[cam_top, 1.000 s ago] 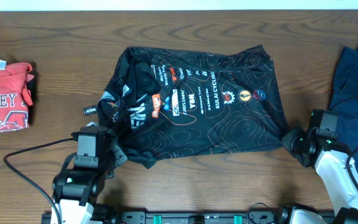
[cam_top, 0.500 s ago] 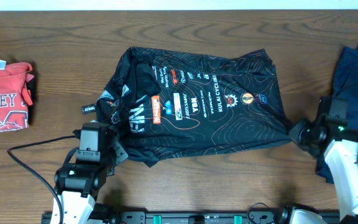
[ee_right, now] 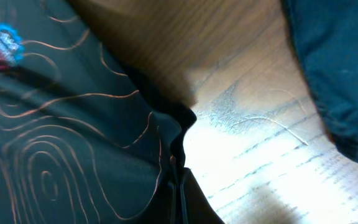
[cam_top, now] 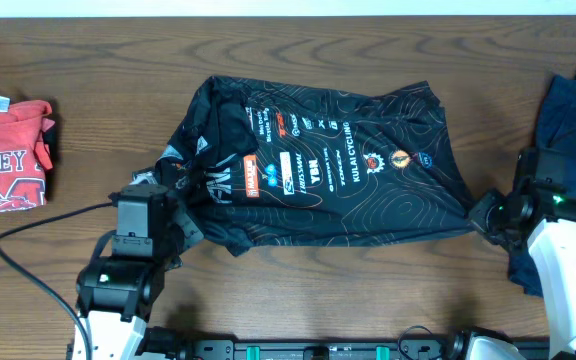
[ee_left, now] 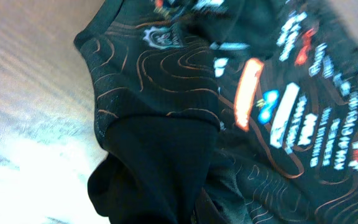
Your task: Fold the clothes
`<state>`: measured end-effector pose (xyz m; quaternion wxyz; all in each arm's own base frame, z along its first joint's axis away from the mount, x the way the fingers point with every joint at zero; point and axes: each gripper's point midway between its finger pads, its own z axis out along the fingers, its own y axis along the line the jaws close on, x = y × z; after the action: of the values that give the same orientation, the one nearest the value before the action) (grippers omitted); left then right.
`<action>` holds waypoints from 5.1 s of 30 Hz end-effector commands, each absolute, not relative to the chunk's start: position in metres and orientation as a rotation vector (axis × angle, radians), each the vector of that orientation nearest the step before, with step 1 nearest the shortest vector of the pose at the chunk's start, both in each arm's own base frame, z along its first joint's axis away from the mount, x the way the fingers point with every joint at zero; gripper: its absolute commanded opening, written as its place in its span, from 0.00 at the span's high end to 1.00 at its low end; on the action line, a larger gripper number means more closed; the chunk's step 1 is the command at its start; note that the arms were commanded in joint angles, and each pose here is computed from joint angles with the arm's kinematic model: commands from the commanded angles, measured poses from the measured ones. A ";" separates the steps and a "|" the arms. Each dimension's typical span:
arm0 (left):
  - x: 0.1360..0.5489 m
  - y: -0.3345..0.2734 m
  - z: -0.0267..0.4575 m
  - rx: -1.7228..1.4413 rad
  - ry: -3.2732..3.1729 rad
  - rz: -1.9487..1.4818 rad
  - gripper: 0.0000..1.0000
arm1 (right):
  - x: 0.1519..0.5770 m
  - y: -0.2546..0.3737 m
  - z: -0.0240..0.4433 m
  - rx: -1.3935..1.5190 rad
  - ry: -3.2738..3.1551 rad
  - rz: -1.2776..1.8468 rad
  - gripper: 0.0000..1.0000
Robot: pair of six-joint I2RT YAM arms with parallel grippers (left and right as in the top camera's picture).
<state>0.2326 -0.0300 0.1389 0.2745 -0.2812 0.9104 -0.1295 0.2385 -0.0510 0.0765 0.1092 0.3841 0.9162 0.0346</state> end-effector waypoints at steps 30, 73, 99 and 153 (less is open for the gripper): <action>0.287 -0.027 0.158 -0.746 2.354 -0.323 0.94 | 0.296 -0.064 0.118 0.995 2.782 0.088 0.99; 0.369 -0.016 0.097 -0.885 2.282 -0.224 0.94 | 0.404 -0.034 0.034 0.961 2.834 0.124 0.99; 0.334 -0.007 0.155 -0.906 2.161 -0.158 0.94 | 0.396 -0.045 0.033 1.003 2.840 0.067 0.98; 0.399 -0.060 0.139 -0.385 2.461 -0.210 0.46 | 0.410 0.016 0.104 0.328 3.002 0.128 0.41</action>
<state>0.3968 -0.0461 0.1487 0.3401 -0.1856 0.9199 -0.0610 0.4116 0.0117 0.1026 0.0615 0.1382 0.9873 0.0478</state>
